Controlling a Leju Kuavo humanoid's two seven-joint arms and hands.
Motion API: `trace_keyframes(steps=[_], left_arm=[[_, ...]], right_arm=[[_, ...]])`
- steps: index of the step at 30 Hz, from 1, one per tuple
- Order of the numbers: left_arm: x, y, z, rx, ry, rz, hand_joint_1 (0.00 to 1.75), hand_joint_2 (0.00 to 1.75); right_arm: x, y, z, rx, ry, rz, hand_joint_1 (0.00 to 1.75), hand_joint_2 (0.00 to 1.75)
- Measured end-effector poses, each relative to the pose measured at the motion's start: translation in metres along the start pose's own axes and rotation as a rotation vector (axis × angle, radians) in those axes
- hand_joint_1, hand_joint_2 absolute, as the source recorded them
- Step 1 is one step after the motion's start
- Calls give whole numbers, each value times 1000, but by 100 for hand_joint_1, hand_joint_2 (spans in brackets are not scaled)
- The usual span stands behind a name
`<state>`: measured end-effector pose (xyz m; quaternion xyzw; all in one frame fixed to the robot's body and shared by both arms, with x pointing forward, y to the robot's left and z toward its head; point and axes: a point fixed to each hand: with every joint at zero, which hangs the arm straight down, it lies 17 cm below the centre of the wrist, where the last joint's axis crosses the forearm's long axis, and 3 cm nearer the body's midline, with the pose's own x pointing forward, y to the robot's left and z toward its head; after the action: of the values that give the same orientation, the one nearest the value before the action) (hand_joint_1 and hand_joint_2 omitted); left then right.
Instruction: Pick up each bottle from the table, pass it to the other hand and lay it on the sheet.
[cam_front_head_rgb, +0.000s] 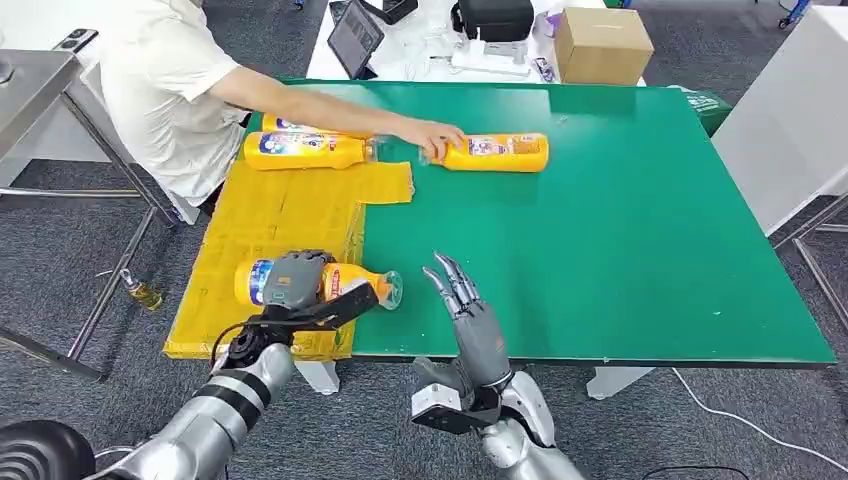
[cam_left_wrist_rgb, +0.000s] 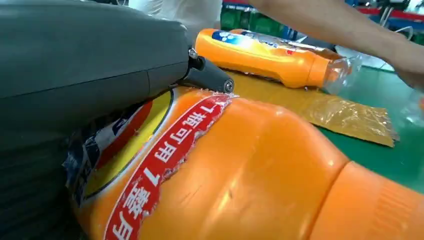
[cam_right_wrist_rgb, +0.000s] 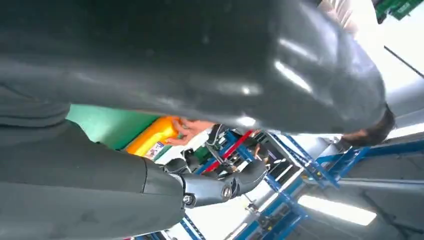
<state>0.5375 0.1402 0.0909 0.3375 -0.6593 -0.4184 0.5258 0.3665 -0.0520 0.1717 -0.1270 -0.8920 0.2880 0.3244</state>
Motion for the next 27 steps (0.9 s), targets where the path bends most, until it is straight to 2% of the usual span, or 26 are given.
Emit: trace_keyframes(steps=[1, 2, 3, 4, 5, 9, 17, 18, 27], left_arm=[[-1, 0, -2, -4, 4, 1, 150, 175], [-3, -1, -3, -11, 8, 6, 129, 175], [-4, -1, -4, -18, 12, 9, 61, 175], [-6, -2, -5, -26, 19, 10, 7, 175], [-8, -3, -7, -36, 28, 15, 0, 175], [-10, -13, -9, -111, 33, 109, 0, 175], [9, -43, 3, -285, -58, 252, 0, 175], [12, -44, 4, -298, -71, 265, 0, 0], [37, -45, 10, -305, -164, 282, 0, 0]], right_arm=[[0, 0, 0, -1, 1, -1, 0, 0], [0, -1, -1, -5, 3, -3, 0, 0], [-1, -1, -1, -7, 5, -4, 0, 0], [-1, -2, -2, -10, 5, -5, 0, 0], [-1, -3, -2, -13, 7, -7, 0, 0], [-4, -5, -3, -28, 21, -20, 0, 0], [-18, -13, 0, -67, 68, -33, 0, 0], [-20, -15, 0, -72, 70, -28, 0, 0], [-32, -20, 2, -81, 87, 0, 0, 0]])
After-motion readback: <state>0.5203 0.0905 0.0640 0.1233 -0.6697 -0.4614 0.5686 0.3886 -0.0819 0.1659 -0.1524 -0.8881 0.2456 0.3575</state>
